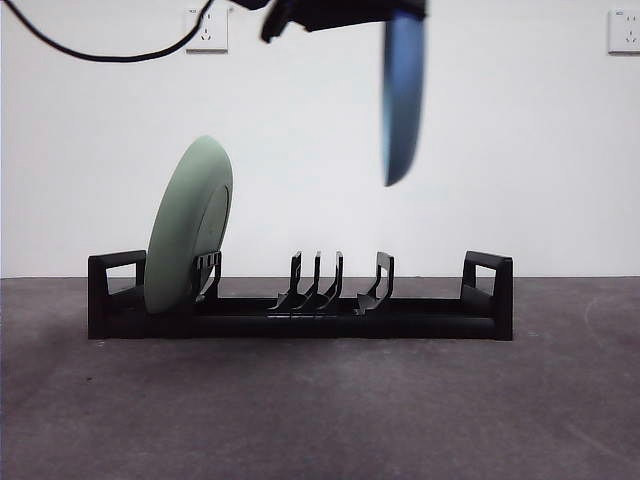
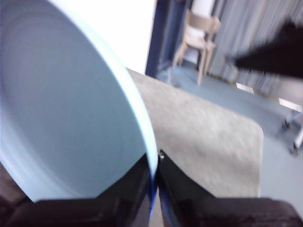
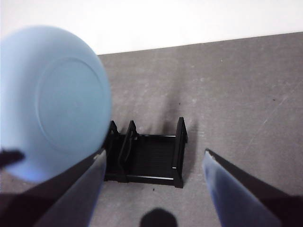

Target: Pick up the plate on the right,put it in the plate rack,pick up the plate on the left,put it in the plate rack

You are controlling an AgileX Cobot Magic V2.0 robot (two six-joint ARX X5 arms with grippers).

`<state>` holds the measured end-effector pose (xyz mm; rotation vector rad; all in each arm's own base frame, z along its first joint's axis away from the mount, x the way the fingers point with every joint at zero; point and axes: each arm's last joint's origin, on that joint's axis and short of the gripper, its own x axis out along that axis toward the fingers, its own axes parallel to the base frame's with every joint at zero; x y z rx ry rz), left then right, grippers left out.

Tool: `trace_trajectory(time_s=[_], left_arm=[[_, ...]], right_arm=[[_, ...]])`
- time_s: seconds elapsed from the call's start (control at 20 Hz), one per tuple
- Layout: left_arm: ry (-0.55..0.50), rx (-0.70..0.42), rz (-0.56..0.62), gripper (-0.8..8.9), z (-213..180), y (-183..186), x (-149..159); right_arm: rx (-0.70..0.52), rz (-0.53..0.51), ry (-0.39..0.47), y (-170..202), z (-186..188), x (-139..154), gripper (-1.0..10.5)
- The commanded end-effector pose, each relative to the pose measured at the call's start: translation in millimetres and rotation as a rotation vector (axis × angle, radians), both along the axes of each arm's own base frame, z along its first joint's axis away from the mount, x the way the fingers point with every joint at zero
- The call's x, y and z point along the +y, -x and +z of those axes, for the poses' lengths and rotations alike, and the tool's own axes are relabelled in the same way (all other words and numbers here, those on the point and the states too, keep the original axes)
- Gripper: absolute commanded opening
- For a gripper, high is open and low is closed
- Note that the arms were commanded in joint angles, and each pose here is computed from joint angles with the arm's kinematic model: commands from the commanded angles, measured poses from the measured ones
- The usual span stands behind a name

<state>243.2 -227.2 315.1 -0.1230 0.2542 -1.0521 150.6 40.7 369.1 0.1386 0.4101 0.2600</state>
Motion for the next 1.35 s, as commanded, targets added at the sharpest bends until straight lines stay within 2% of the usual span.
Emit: trace_trajectory(time_s=[0.05,0.25,0.4,0.75,1.35], left_arm=[[0.064,0.034,0.032,-0.09,1.9,-10.8,10.0],[0.089,0.009,0.088,-0.09,11.2,-23.9,23.5],[0.108,0.010,0.084,-0.09,19.9,-30.9,27.1],[0.091,0.025,0.087,-0.09,29.2,-44.9,19.4],[-0.054,0.204,0.086,-0.09,-34.1,-75.8,-6.3]], right_arm=[[-0.005,0.001,0.008,-1.8,-0.3,0.4,3.4],[0.004,0.002,0.011,-4.9,-1.7,1.2,3.4],[0.015,0.002,0.013,-7.8,-3.4,2.0,3.4],[0.018,0.004,0.012,-13.2,-4.7,3.5,3.4],[0.014,0.004,0.011,-13.4,-4.3,3.5,3.4]])
